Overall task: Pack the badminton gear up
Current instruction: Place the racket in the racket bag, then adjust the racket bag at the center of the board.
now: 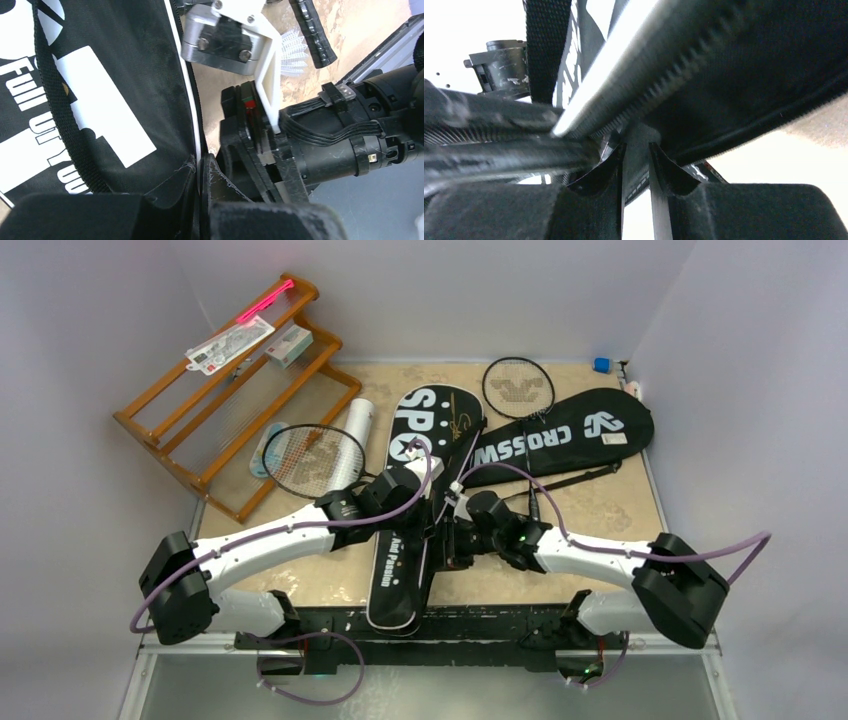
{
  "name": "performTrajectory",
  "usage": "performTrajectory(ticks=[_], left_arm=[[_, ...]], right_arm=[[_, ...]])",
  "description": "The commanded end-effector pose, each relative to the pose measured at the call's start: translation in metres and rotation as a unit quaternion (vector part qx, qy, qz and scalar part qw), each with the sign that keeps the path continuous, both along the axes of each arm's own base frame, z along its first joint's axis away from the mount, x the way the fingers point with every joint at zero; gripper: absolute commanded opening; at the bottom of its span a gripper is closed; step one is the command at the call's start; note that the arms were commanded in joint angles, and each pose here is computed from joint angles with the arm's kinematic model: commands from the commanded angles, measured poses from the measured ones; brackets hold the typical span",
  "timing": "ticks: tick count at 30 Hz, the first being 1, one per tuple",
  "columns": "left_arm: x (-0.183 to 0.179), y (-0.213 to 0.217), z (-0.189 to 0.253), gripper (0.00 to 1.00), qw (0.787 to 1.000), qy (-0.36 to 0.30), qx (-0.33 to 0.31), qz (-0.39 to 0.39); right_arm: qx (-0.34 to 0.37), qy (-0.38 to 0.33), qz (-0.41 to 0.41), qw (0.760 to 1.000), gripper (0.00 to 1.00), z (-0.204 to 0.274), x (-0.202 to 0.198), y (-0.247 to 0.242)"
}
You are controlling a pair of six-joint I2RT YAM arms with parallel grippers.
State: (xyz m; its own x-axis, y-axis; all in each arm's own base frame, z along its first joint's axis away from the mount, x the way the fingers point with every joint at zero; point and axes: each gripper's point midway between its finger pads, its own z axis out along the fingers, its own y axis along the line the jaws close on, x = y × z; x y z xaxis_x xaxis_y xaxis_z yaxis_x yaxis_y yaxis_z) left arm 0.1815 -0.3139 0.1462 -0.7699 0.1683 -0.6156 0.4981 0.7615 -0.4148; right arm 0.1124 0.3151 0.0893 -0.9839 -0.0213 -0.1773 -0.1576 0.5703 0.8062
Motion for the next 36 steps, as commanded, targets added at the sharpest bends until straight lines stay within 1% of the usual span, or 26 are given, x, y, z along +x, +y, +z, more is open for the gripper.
performTrajectory(ticks=[1, 3, 5, 8, 10, 12, 14, 17, 20, 22, 25, 26, 29, 33, 36], left_arm=[[-0.004, -0.017, 0.020, 0.00, 0.998, -0.004, -0.063, -0.019], [-0.002, -0.012, 0.017, 0.00, 0.998, -0.006, -0.055, -0.011], [0.000, -0.006, 0.010, 0.00, 0.999, -0.008, -0.038, 0.001], [0.003, 0.003, -0.001, 0.00, 1.000, -0.010, -0.015, 0.014], [0.003, 0.007, -0.010, 0.00, 1.000, -0.007, 0.000, 0.019], [0.007, 0.011, -0.017, 0.00, 0.999, -0.011, 0.014, 0.026], [0.008, 0.012, -0.023, 0.00, 0.999, -0.010, 0.024, 0.027], [0.008, 0.012, -0.033, 0.00, 0.999, -0.008, 0.039, 0.019], [0.007, 0.013, -0.041, 0.00, 0.998, -0.004, 0.055, 0.013], [0.005, 0.013, -0.045, 0.00, 0.998, -0.006, 0.064, 0.007], [0.005, 0.017, -0.047, 0.00, 0.996, -0.016, 0.083, 0.010], [0.005, 0.018, -0.047, 0.00, 0.996, -0.019, 0.089, 0.011], [0.005, 0.021, -0.046, 0.00, 0.995, -0.024, 0.101, 0.014], [0.004, 0.025, -0.045, 0.00, 0.993, -0.031, 0.110, 0.015], [0.006, 0.029, -0.044, 0.00, 0.992, -0.037, 0.118, 0.023]], right_arm=[[0.036, -0.029, 0.003, 0.999, 0.24, 0.025, 0.014, 0.021], [0.024, -0.019, 0.003, 1.000, 0.23, 0.020, 0.011, 0.017], [0.005, -0.018, -0.016, 1.000, 0.24, 0.017, 0.011, 0.007], [-0.048, -0.041, -0.056, 0.996, 0.24, 0.011, 0.023, -0.015], [-0.083, -0.042, -0.075, 0.993, 0.24, 0.007, 0.029, -0.032], [-0.100, -0.040, -0.093, 0.990, 0.24, 0.005, 0.038, -0.048], [-0.103, -0.037, -0.111, 0.988, 0.25, 0.005, 0.051, -0.063], [-0.117, -0.052, -0.145, 0.981, 0.29, 0.008, 0.075, -0.084], [-0.138, -0.073, -0.176, 0.972, 0.38, 0.015, 0.101, -0.102], [-0.140, -0.081, -0.199, 0.967, 0.49, 0.022, 0.119, -0.111], [-0.127, -0.089, -0.229, 0.961, 0.60, 0.032, 0.145, -0.122], [-0.124, -0.092, -0.238, 0.959, 0.61, 0.036, 0.154, -0.125], [-0.116, -0.094, -0.266, 0.953, 0.61, 0.041, 0.181, -0.134], [-0.097, -0.080, -0.300, 0.946, 0.56, 0.037, 0.216, -0.143], [-0.079, -0.072, -0.309, 0.945, 0.54, 0.029, 0.234, -0.141]])
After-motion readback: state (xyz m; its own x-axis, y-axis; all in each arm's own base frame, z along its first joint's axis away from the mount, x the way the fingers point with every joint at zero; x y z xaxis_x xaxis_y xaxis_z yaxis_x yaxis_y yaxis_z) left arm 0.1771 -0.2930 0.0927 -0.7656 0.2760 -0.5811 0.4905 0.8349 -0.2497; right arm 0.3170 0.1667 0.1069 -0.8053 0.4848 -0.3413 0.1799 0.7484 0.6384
